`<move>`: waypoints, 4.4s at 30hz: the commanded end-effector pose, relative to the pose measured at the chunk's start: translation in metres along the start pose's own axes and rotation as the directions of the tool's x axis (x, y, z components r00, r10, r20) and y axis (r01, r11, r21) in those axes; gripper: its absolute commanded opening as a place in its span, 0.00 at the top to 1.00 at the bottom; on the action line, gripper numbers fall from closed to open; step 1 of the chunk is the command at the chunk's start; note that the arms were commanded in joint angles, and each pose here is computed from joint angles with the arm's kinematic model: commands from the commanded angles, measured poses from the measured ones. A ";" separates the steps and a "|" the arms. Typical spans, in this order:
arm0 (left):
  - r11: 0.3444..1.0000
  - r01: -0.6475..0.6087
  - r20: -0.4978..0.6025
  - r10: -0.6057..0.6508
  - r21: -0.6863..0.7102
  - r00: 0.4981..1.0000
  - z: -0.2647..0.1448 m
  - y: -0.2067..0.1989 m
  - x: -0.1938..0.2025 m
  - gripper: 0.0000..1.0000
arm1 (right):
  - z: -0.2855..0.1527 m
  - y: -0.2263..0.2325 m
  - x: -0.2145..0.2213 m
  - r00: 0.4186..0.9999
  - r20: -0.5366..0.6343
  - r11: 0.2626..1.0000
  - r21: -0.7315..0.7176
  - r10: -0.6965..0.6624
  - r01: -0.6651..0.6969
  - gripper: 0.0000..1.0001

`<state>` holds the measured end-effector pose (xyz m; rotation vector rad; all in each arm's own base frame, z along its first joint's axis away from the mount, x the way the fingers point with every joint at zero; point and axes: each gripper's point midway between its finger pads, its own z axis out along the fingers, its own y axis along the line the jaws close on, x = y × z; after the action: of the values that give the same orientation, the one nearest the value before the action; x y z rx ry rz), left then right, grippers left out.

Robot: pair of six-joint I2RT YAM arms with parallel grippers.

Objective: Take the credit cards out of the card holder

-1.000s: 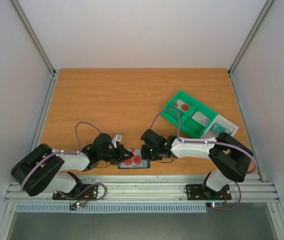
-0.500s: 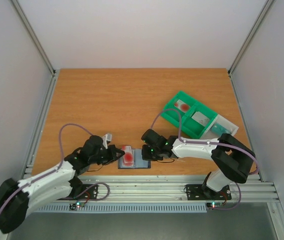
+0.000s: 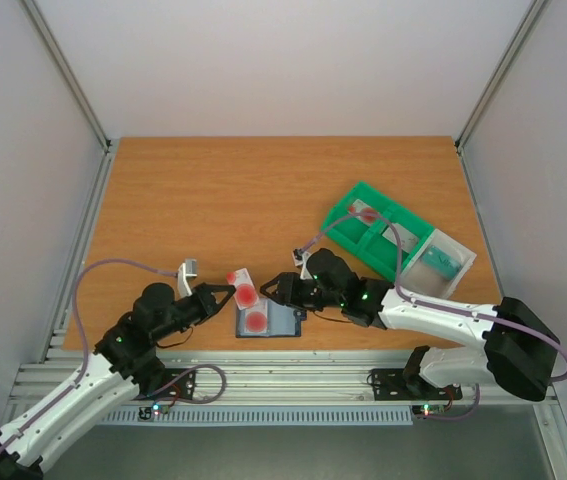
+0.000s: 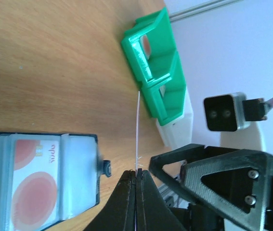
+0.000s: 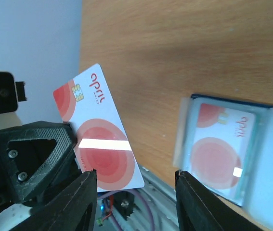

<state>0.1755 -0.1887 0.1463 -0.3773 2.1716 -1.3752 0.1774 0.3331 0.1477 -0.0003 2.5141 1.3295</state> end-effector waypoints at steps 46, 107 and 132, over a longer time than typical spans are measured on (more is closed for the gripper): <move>0.821 -0.338 -0.313 0.506 0.459 0.804 -0.051 -0.153 0.045 0.38 | -0.118 0.078 0.067 0.863 -0.107 0.823 -0.377 -0.494 0.425 0.99; 0.864 -0.218 -0.046 0.267 0.454 0.962 -0.014 -0.160 -0.010 1.00 | -0.113 0.074 0.004 0.983 0.182 0.909 -0.406 -0.025 0.098 0.84; 0.889 -0.197 -0.054 0.240 0.413 0.969 -0.013 -0.143 -0.007 0.44 | -0.112 0.059 -0.003 0.970 0.241 0.927 -0.360 -0.018 0.107 0.99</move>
<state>0.1666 -0.2422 0.2700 0.0747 1.9236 -1.7143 0.1361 0.2797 0.2514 -0.0256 2.0551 1.6937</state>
